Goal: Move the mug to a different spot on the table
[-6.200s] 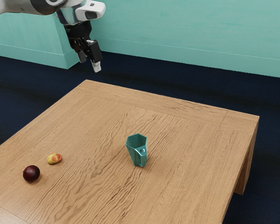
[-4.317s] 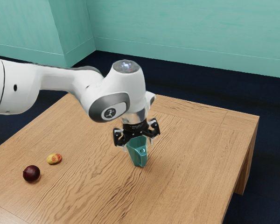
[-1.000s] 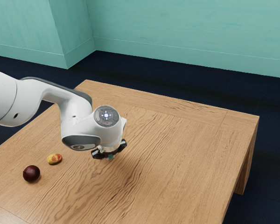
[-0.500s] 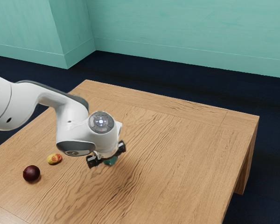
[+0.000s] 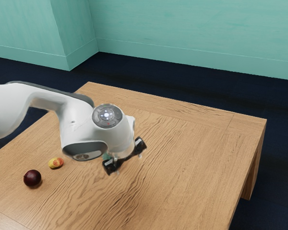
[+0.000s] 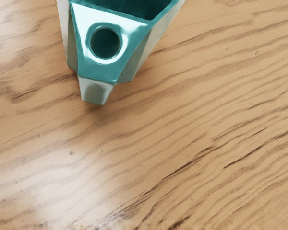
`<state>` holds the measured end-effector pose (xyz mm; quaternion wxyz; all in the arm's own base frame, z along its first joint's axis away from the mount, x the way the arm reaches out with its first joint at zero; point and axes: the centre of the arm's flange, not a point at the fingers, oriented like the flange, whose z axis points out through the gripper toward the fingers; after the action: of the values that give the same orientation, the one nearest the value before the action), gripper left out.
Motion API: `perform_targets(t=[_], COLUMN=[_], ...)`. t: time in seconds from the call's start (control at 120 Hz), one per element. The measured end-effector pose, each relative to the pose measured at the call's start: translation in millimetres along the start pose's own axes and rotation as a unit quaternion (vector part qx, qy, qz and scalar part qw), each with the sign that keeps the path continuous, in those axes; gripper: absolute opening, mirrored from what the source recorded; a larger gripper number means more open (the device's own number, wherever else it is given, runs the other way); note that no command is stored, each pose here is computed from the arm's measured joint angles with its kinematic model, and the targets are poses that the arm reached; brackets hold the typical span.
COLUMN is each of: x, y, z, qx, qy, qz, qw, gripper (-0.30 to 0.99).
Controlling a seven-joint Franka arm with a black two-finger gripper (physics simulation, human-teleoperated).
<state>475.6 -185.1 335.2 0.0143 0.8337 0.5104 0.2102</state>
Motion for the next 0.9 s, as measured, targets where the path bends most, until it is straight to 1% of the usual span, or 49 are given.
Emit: perform_targets(t=[0.067, 0.133, 0.225, 0.292, 0.408, 0.5, 0.567, 0.692, 0.792, 0.9], x=[20.5, 37.8, 62.6, 89.1, 147.5, 185.8, 214.4, 259.3, 284.7, 310.7], y=[33.3, 57.1, 72.4, 82.5, 90.5, 89.1, 91.3, 78.4, 60.0, 39.7], z=[-47.0, -82.2, -111.0, -133.1, -166.5, -173.5, -185.9, -205.7, -201.3, -194.1], qx=[-0.007, 0.001, 0.024, 0.029, 0.033, 0.039, 0.035, 0.038, 0.042, 0.043], qy=[-0.023, -0.054, -0.087, -0.106, -0.125, -0.139, -0.146, -0.162, -0.188, -0.204], qz=[-0.063, -0.095, -0.102, -0.091, -0.038, 0.028, 0.079, 0.166, 0.214, 0.255], qw=[0.998, 0.994, 0.991, 0.990, 0.991, 0.989, 0.986, 0.972, 0.958, 0.944], gripper=[0.69, 0.69, 0.69, 0.69, 0.69, 0.69, 0.69, 0.69, 0.69, 0.69])
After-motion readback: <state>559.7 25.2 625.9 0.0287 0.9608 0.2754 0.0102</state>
